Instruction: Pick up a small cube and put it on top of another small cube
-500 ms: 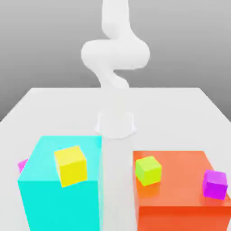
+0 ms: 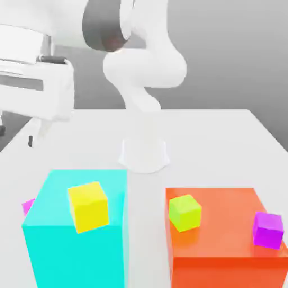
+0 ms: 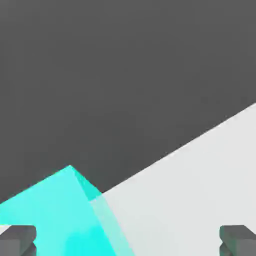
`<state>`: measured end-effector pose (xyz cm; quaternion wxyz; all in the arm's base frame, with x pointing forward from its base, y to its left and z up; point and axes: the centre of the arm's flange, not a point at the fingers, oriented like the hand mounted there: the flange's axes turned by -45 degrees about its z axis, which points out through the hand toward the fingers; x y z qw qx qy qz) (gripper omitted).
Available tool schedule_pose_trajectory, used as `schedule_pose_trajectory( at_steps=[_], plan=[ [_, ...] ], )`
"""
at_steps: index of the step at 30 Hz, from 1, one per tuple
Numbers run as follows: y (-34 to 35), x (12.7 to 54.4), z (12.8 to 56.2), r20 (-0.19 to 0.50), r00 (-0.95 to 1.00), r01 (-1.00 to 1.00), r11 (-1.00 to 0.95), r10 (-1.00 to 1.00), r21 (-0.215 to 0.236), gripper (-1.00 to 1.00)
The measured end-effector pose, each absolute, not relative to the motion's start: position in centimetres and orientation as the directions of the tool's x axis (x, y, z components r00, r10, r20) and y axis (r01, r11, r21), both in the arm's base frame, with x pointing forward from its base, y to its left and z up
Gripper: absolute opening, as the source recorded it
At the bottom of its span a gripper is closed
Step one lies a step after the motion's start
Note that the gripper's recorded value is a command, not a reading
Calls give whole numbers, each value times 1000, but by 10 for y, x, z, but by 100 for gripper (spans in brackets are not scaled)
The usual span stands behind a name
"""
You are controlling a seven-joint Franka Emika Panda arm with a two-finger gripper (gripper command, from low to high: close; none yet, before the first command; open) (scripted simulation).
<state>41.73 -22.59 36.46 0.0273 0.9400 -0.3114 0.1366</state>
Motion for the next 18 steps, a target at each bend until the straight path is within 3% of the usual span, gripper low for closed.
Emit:
schedule_pose_trajectory(
  at_steps=[8,15,16,18],
  plan=[
    [-290,299,205,24,680,-733,-680,-733,-2,0],
    [-288,284,137,0,703,-711,-703,-711,1,0],
    [-287,284,131,0,703,-711,-703,-711,1,-100],
    [-287,284,131,0,703,-711,-703,-711,1,-100]
  ],
)
